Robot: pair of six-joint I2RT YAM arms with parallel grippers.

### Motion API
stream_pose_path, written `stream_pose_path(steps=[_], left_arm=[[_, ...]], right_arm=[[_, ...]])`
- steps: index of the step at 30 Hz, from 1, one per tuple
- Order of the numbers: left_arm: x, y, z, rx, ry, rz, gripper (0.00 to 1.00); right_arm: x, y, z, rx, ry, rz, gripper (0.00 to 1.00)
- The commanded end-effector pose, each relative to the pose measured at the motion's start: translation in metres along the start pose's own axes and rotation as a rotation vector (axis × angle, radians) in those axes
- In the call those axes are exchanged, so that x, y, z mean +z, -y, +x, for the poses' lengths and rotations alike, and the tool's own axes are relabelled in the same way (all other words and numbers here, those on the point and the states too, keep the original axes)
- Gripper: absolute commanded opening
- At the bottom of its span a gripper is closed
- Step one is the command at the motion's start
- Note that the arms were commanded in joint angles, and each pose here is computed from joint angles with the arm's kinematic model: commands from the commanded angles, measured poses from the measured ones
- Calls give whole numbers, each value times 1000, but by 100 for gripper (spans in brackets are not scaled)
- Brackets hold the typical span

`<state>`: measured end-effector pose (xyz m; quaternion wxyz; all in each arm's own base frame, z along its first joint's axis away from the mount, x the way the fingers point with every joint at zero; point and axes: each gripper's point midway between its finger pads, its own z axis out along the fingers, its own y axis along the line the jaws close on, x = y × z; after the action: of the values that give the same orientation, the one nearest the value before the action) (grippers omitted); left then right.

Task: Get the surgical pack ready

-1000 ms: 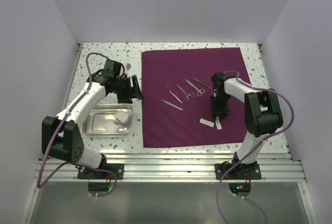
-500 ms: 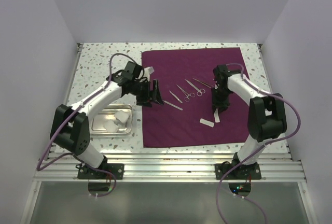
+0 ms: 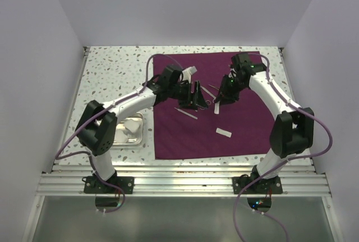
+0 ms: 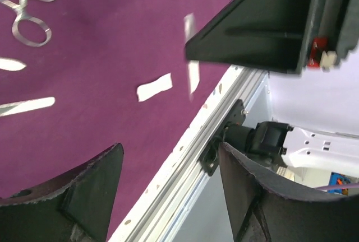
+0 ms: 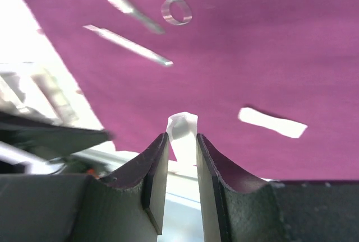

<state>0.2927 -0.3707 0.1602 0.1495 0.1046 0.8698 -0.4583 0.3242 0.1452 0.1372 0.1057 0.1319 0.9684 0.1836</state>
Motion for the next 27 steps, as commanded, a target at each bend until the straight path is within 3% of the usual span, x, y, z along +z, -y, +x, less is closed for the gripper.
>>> stream_pose_path(steps=[1, 14, 17, 20, 23, 24, 26, 27], left_arm=[[8, 35, -29, 44, 82, 93, 72], [42, 15, -17, -25, 2, 33, 56], [43, 14, -19, -28, 5, 33, 42], [43, 17, -18, -28, 0, 43, 13], [34, 13, -19, -34, 8, 31, 0], [30, 0, -15, -58, 6, 12, 0], [13, -1, -19, -69, 41, 25, 0], [6, -20, -13, -109, 45, -3, 0]], right_arm=[[-25, -43, -1, 54, 27, -151, 30], [-26, -66, 10, 68, 8, -214, 30], [-25, -68, 12, 66, -2, -221, 30], [-23, -68, 14, 61, -7, -222, 32], [-22, -65, 13, 39, -6, -203, 42], [-22, -64, 13, 32, -10, -198, 51], [-25, -62, 8, 5, 6, -176, 55], [-25, -60, 8, -3, 3, -163, 56]])
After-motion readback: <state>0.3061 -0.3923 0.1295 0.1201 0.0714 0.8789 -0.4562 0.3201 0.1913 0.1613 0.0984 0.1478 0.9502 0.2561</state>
